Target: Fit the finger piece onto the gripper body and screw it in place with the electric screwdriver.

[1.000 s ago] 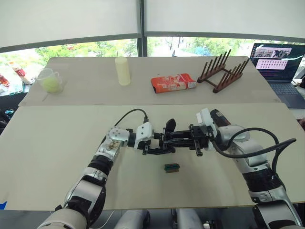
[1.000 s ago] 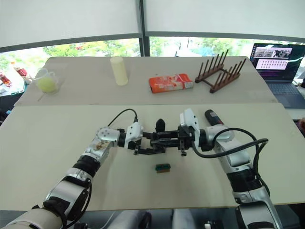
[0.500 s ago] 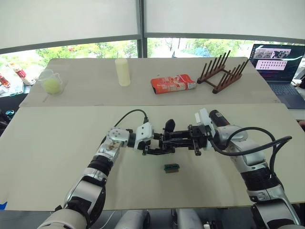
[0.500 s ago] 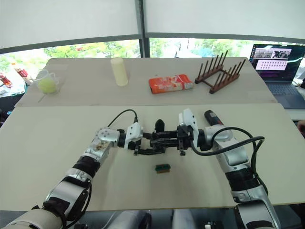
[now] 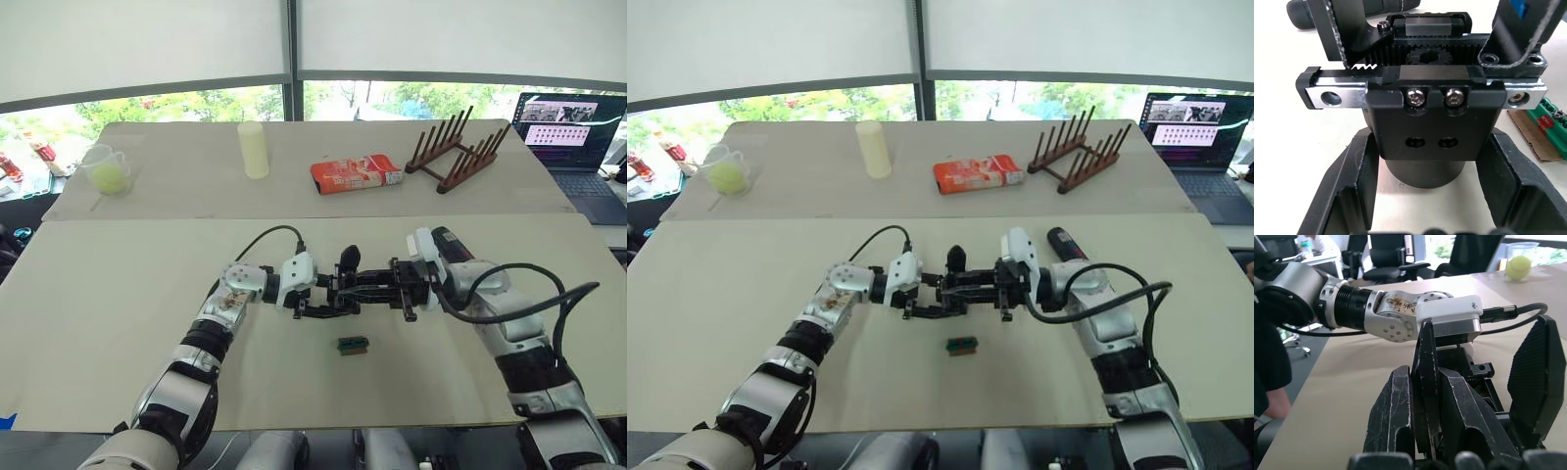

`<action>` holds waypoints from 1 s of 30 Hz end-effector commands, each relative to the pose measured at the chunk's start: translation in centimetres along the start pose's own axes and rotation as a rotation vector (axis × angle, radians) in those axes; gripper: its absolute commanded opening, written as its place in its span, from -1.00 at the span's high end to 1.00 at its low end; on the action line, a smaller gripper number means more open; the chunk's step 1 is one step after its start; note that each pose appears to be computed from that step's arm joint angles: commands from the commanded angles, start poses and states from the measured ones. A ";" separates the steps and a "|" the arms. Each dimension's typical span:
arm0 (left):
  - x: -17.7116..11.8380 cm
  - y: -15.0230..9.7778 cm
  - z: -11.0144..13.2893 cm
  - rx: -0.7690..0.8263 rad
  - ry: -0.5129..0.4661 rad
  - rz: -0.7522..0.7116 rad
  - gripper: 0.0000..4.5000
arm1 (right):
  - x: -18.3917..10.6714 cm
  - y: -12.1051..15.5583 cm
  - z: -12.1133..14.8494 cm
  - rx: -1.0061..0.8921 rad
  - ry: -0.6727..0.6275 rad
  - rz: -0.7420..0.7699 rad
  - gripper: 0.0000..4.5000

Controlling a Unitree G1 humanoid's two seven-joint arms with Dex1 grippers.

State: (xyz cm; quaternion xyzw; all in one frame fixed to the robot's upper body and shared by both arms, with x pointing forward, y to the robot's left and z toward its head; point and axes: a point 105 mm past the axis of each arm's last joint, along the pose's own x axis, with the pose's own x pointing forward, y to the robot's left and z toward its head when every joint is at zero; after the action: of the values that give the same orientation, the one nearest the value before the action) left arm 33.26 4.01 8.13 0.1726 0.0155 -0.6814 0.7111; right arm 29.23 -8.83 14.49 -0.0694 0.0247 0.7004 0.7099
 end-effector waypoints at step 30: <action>-0.4 1.1 1.1 0.015 -0.031 0.063 -0.02 | -1.3 0.5 -7.3 0.205 0.283 -0.137 0.86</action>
State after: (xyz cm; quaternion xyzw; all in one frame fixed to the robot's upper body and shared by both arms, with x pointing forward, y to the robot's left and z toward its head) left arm 33.26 3.98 7.47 0.1676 0.0325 -0.6751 0.7177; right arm 29.47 -8.96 13.89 -0.0839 0.0596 0.6821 0.7240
